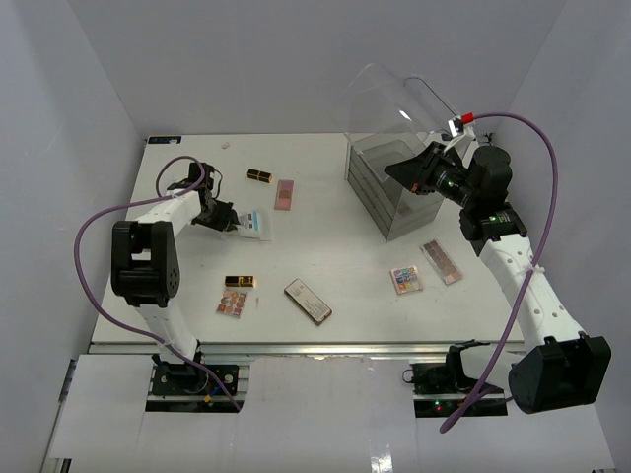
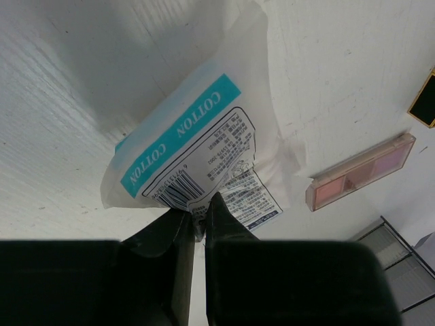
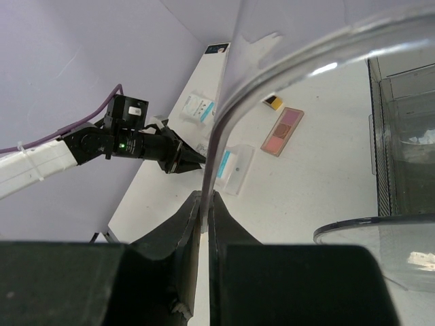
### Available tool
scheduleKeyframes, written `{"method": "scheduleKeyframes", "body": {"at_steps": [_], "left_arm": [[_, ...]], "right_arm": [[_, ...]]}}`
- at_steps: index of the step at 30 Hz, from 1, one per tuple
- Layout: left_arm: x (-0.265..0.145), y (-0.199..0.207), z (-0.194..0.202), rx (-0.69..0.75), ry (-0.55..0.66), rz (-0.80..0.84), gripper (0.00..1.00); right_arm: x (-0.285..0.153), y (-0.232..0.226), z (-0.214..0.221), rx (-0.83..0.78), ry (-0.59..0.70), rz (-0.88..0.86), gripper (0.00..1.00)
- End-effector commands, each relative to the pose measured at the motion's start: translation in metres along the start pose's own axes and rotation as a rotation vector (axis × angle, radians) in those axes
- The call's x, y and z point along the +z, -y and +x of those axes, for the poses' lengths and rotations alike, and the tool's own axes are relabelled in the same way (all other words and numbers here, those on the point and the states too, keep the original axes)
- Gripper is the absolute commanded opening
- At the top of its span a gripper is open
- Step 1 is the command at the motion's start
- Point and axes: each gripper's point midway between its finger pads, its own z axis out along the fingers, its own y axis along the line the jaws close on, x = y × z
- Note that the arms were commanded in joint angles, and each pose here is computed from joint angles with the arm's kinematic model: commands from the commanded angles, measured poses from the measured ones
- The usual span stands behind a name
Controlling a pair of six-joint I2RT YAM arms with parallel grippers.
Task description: Organize the makeup
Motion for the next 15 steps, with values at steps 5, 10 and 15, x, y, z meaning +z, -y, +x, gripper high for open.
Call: {"method": "scheduleKeyframes", "body": {"at_steps": [5, 10, 15], "left_arm": [[-0.046, 0.043, 0.015, 0.181, -0.047, 0.302, 0.07], [-0.108, 0.079, 0.059, 0.413, -0.184, 0.711, 0.0], [-0.152, 0.105, 0.102, 0.571, -0.252, 0.961, 0.0]], "right_arm": [[-0.014, -0.044, -0.039, -0.15, 0.14, -0.122, 0.1], [-0.014, -0.044, -0.041, -0.151, 0.144, -0.124, 0.1], [-0.014, -0.042, -0.041, -0.148, 0.144, -0.118, 0.1]]}}
